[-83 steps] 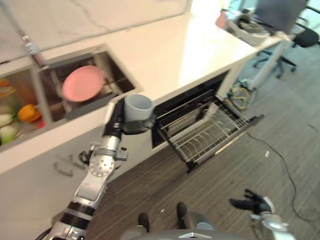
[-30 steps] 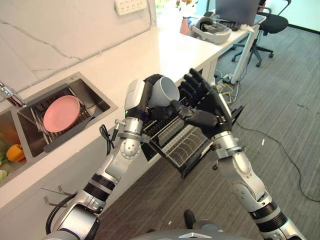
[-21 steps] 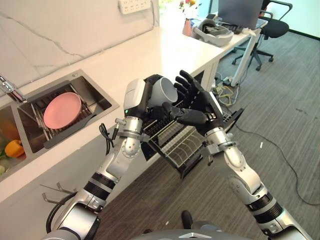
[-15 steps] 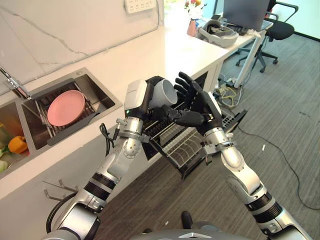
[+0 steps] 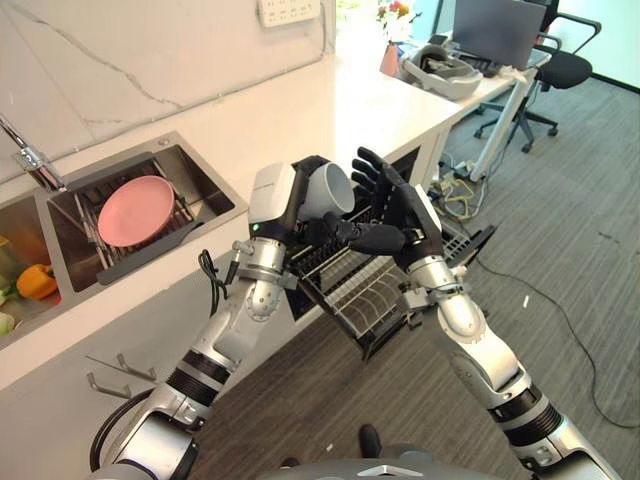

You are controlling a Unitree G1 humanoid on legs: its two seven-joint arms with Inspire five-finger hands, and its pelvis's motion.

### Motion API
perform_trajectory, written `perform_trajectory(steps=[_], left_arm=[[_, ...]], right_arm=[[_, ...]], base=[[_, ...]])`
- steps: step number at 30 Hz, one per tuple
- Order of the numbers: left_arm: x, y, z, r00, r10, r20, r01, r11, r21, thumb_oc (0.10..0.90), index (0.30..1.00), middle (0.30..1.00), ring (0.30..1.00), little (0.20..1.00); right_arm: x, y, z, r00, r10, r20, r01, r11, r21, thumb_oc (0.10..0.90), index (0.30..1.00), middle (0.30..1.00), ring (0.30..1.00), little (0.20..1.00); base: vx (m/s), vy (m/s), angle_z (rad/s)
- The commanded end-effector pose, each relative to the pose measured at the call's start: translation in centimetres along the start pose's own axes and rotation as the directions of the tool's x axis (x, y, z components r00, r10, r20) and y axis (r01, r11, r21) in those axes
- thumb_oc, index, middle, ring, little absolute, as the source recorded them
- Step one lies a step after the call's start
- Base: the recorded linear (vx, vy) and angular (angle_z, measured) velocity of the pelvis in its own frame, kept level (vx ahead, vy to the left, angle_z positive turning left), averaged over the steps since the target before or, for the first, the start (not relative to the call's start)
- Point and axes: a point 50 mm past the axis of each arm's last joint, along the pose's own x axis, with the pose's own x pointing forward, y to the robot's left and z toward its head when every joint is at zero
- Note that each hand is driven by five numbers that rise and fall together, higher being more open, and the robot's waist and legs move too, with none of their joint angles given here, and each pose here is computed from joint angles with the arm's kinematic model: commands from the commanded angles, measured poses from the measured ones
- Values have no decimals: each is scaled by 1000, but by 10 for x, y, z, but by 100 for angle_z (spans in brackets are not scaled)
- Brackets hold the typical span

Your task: Place the dishes in the dishwasher.

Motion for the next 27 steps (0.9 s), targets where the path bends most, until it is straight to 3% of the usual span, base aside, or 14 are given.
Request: perform_trajectory(steps=[1,16,27], left_arm=[[24,32,36,954,174,242,-180,984,2,400,300,300,300,300],[18,29,48,950,176,256,-153,982,-107,400,300,300,300,300],[16,27,54,948,134,289,-104,988,-117,400,300,300,300,300]], right_arm=[[12,7,39,973,1,232,-11,999,40,800,900,900,900,900],[8,6,24,989,-32,147,-11,959,285,800,900,900,900,900],[12,1,26,989,-28,145,-19,950,312,800,900,900,900,900]], base=[[-41,-7,5],[-2,1,2],[-6,0,4]])
